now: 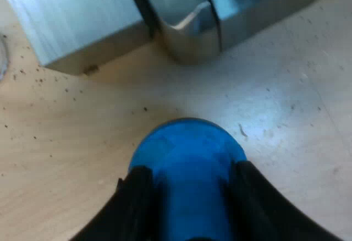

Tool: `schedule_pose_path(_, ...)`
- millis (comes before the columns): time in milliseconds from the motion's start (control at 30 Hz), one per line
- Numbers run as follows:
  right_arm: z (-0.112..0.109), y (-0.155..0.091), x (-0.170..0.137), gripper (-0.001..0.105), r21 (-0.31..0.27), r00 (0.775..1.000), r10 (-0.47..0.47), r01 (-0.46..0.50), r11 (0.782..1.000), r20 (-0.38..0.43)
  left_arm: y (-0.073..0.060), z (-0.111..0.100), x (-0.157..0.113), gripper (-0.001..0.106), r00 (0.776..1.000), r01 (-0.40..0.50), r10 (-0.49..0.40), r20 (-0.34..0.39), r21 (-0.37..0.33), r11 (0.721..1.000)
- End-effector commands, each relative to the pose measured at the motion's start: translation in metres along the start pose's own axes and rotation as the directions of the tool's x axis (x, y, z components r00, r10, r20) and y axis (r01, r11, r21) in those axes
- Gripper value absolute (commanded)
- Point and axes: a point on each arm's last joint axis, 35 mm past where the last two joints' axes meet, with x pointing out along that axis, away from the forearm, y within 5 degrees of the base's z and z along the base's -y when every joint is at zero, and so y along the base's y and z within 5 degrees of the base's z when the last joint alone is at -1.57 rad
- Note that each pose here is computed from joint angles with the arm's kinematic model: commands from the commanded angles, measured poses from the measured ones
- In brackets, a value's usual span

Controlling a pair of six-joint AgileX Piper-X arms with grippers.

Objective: Grind coffee beans and then tamp

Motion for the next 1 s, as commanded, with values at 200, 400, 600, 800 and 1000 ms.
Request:
schedule_pose_path(200, 0.003, 0.000, 0.000, 0.069, -0.010, 1.000, 0.001, -0.001, 1.000, 0.009, 0.003, 0.003, 0.025, 0.000, 0.999, -0.006, 0.006, -0.048, -0.007, 1.000)
schedule_pose_path(400, 0.003, 0.001, 0.000, 0.069, -0.009, 0.999, 0.045, -0.045, 0.999, 0.016, 0.005, 0.005, 0.044, 0.000, 0.996, -0.016, 0.014, -0.091, -0.014, 1.000)
schedule_pose_path(600, 0.003, 0.001, 0.000, 0.069, -0.009, 0.999, 0.045, -0.045, 0.999, 0.016, 0.005, 0.005, 0.045, 0.003, 0.995, -0.023, 0.020, -0.095, -0.023, 0.999)
schedule_pose_path(800, 0.003, 0.001, 0.000, 0.069, -0.009, 0.999, 0.045, -0.045, 0.999, 0.016, 0.005, 0.004, 0.045, 0.045, 0.994, -0.023, 0.021, -0.103, -0.024, 0.999)
schedule_pose_path(1000, 0.003, 0.001, 0.000, 0.069, -0.009, 0.999, 0.045, -0.045, 0.999, 0.016, 0.005, 0.004, 0.045, 0.071, 0.994, -0.023, 0.021, -0.105, -0.024, 0.999)
